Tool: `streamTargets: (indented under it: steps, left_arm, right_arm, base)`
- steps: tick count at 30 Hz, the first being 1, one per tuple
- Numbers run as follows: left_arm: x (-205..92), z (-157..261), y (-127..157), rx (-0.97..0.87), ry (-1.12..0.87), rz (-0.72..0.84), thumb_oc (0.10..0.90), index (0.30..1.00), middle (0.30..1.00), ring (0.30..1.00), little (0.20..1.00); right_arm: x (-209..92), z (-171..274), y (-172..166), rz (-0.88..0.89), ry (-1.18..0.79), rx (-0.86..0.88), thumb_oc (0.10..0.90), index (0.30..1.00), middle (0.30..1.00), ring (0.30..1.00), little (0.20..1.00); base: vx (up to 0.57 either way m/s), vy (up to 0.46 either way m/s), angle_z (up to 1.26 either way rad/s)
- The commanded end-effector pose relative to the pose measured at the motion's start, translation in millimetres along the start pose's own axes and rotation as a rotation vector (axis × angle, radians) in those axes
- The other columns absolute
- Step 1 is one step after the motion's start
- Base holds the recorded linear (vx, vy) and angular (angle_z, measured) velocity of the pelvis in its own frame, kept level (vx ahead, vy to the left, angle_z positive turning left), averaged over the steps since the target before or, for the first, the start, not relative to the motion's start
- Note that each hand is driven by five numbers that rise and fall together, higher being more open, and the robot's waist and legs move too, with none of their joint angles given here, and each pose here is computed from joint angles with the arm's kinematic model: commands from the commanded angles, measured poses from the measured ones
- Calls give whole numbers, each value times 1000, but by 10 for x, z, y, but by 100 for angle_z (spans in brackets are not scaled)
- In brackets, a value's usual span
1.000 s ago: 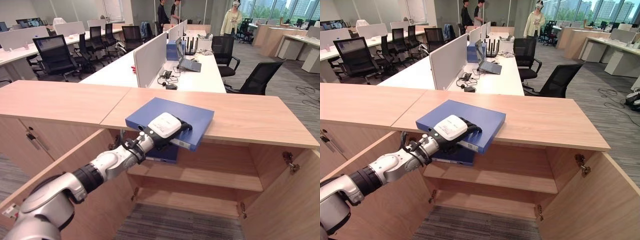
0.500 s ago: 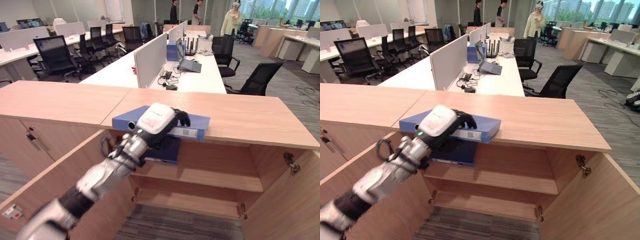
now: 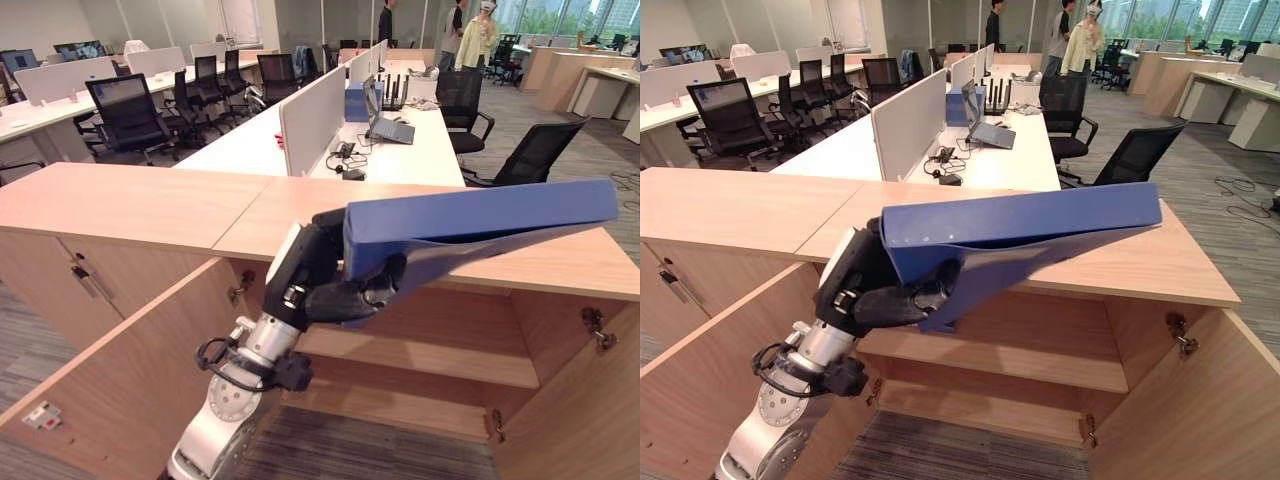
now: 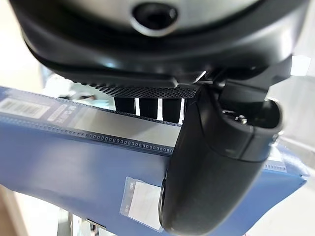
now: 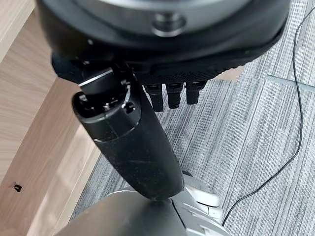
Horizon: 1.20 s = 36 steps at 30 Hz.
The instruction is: Put the empty folder in the office cabinet
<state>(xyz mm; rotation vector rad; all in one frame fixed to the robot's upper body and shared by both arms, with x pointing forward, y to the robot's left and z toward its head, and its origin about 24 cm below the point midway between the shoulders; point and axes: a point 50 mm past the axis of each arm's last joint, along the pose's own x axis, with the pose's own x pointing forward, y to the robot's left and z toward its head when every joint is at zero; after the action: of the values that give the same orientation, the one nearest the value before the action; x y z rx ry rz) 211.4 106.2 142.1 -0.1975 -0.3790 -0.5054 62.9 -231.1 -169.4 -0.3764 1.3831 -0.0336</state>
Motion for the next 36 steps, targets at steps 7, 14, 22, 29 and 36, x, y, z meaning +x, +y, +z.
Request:
streamTargets:
  steps: [7,14,22,29,36]
  left_arm:
    - [136,273,-327,-434,-215,-143,400,300,300,300,300]
    - [0,-46,-171,-308,-27,-97,400,300,300,300,300]
    - [-456,-443,281,110,311,8,400,300,300,300,300]
    - [-680,-545,542,280,424,112,400,300,300,300,300]
    - [-830,-483,935,466,446,322,400,300,300,300,300]
  right_arm:
    - [0,392,41,37,-99,1,800,900,900,900,900]
    - [-3,419,84,54,-107,4,800,900,900,900,900]
    - [-66,885,147,102,-281,75,800,900,900,900,900]
    - [-203,1373,-67,57,-477,98,800,900,900,900,900]
    - [-782,1853,-596,-83,-912,59,800,900,900,900,900]
  base:
    - [0,0,0]
    - [0,0,0]
    - [0,0,0]
    - [0,0,0]
    - [-17,-6,-1]
